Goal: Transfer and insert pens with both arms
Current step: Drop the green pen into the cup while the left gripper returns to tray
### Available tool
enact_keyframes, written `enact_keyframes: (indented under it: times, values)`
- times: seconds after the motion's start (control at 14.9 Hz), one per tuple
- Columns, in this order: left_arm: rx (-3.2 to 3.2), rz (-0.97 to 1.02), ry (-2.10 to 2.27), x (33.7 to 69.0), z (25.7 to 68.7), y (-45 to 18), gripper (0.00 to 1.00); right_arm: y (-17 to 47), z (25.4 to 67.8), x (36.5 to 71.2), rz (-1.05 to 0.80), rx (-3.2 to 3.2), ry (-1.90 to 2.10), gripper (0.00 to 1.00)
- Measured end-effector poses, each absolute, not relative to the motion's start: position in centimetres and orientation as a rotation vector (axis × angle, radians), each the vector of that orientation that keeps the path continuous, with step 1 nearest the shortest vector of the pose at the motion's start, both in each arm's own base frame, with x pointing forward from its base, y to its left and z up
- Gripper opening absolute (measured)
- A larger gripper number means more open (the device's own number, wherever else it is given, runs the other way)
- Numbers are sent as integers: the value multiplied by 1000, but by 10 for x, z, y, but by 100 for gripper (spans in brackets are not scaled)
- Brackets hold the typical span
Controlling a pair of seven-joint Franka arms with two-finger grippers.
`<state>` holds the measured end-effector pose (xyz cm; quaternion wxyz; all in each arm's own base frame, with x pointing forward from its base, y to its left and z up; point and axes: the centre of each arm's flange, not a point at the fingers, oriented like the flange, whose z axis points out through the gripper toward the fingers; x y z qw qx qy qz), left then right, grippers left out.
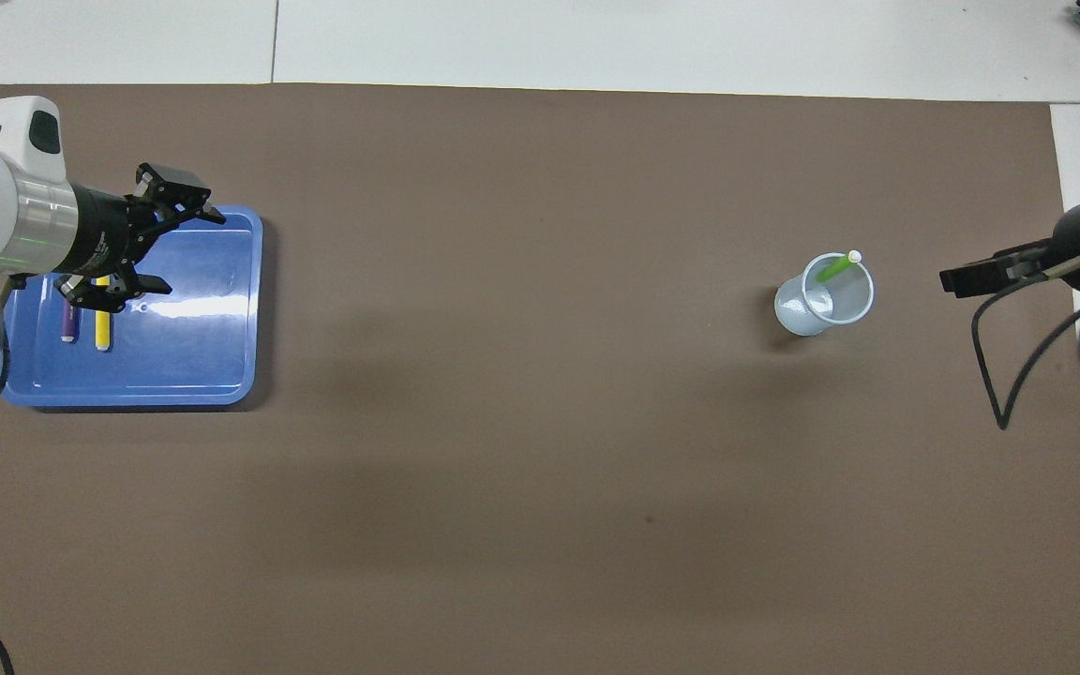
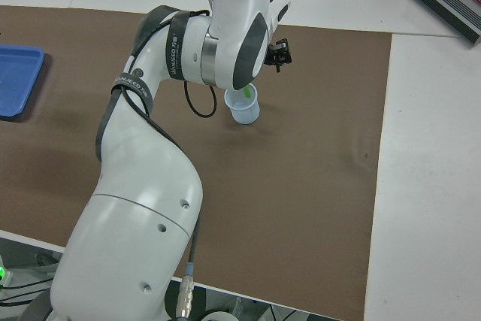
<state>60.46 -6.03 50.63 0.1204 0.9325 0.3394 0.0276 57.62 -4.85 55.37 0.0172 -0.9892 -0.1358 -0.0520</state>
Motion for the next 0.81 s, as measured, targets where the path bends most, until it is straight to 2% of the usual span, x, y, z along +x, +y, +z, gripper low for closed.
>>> enact_keyframes:
  times: [0.27,0.81]
  values:
    - [2870,128,763,605,504,-18,100,-38,592,548,-90,-3082,-364,100]
    - [3085,158,268,600,487,43,100,-37,583,546,-24,-3080,-291,100]
